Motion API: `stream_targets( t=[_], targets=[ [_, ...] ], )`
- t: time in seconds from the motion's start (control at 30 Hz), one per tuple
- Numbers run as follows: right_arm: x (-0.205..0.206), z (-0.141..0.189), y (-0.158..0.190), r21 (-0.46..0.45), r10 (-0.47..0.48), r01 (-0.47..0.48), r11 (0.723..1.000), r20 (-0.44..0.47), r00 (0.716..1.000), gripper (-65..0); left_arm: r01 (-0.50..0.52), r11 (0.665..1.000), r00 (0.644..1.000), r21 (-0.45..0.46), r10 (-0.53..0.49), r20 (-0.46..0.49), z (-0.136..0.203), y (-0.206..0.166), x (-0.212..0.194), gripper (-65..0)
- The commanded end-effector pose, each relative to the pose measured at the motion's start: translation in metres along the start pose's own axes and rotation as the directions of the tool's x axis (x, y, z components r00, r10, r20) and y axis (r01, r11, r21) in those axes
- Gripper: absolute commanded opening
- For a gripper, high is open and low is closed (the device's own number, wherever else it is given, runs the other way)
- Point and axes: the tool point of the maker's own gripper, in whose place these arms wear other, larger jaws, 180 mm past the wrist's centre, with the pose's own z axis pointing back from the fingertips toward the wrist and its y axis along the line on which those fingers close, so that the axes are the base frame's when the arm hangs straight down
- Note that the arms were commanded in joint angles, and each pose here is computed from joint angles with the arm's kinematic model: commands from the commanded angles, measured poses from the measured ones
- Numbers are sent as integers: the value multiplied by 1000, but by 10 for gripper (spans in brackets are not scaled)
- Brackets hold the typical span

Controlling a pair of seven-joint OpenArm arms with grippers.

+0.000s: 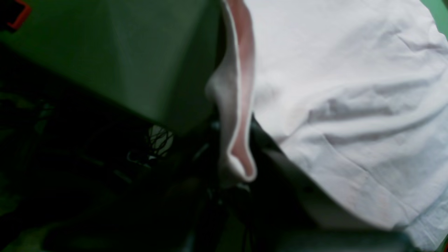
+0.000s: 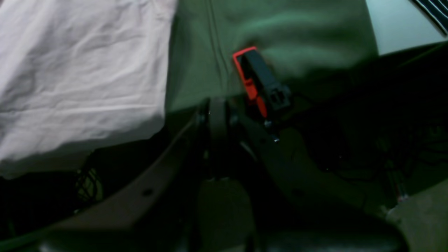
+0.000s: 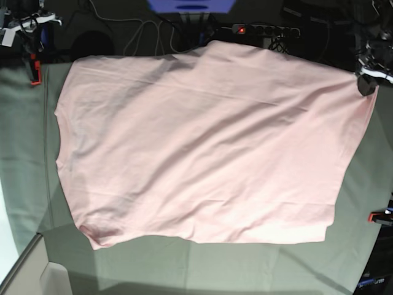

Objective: Layout the t-shirt on the table in an organized manner, then fold the t-shirt properly
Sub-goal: 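Hold the shirt corners with both grippers and tug to straighten it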

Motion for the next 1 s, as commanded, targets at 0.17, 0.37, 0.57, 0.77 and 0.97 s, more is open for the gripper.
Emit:
stream_targets(
  t=[0.17,0.37,0.57,0.77,0.97],
  targets=[
    [-26,-14,32,98,-57,62,993,-51,997,-650,-7,1000,1000,-3,7,23,-2,3,7,-649],
    [-28,-22,62,180,-56,66,981,-56,997,-603,-52,999,999,12,52,-11,-10,16,-5,-649],
    [-7,-48,66,204,-62,61,977,-5,998,-394,-61,998,998,7,61,-8,-14,15,-4,-649],
    [4,-76,62,219,-65,61,974,12,998,-297,-61,998,998,7,61,-6,-15,15,-3,-649],
    [3,-110,50,170,-7,12,985,-28,1000,-297,-61,998,998,7,61,-6,-15,15,-3,-649]
  ],
)
